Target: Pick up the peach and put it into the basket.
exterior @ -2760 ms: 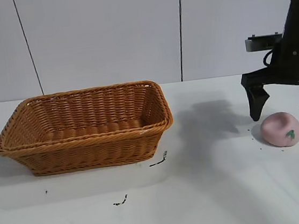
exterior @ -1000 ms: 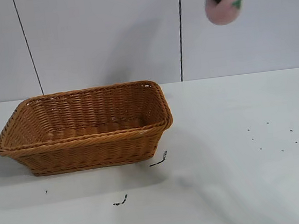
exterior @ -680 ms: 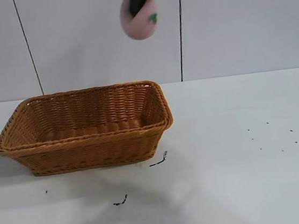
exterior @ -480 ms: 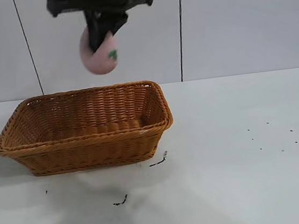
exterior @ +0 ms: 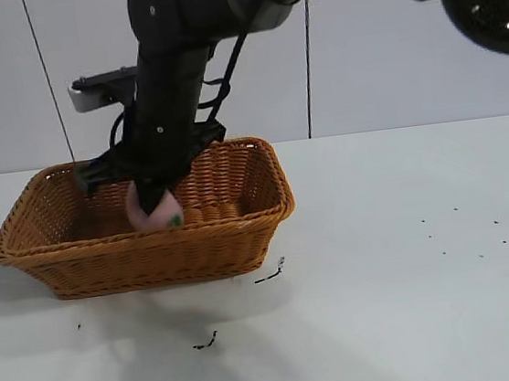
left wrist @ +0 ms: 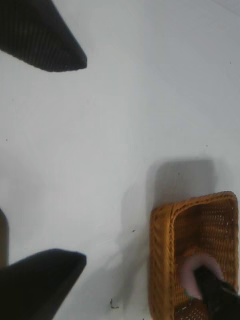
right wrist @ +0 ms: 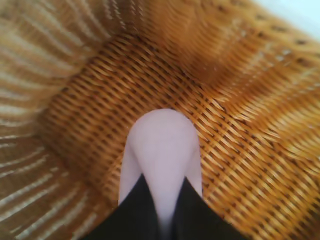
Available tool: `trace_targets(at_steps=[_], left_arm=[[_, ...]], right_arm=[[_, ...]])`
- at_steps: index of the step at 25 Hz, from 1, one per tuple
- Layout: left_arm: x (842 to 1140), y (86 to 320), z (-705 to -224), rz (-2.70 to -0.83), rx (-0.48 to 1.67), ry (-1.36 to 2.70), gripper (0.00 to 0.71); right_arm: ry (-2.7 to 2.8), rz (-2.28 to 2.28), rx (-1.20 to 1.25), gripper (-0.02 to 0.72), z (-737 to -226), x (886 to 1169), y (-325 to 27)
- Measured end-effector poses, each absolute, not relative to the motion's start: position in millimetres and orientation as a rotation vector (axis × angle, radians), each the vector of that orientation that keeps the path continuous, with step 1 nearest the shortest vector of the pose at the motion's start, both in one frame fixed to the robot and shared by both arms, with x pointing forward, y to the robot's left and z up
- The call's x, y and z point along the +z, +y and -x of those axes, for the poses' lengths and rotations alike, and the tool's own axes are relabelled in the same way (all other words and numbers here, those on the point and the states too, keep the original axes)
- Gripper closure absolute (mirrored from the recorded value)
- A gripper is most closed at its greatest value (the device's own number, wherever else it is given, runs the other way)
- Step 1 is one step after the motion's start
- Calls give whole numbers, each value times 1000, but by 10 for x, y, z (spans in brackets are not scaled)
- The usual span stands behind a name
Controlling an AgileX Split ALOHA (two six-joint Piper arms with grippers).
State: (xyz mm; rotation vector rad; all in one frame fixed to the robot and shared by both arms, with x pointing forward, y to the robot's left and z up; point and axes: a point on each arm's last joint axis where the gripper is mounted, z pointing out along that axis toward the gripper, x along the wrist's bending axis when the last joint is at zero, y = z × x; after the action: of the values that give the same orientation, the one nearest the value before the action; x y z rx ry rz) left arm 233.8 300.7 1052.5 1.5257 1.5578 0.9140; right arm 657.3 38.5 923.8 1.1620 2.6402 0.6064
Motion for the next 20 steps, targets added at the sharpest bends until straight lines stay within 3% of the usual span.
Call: trace_targets(at_steps=[1, 3, 11, 14, 20], left_arm=[[10525, 3007, -2338, -1526, 914, 1558, 17], [10525, 3007, -2338, -1526, 914, 1558, 17], [10525, 3007, -2338, -1526, 914, 1558, 17], [10525, 3007, -2338, -1526, 914, 1558, 17], [10525, 3007, -2338, -1526, 914, 1558, 17]], right_arm=[[2640, -1161, 608, 107, -6569, 9275, 381], [2639, -1160, 610, 47, -6561, 9370, 375], [2535, -1178, 732, 15, -6650, 10326, 146], [2455, -1264, 755, 15, -6821, 10495, -157], [2312, -1507, 661, 8, -7256, 10489, -1096]])
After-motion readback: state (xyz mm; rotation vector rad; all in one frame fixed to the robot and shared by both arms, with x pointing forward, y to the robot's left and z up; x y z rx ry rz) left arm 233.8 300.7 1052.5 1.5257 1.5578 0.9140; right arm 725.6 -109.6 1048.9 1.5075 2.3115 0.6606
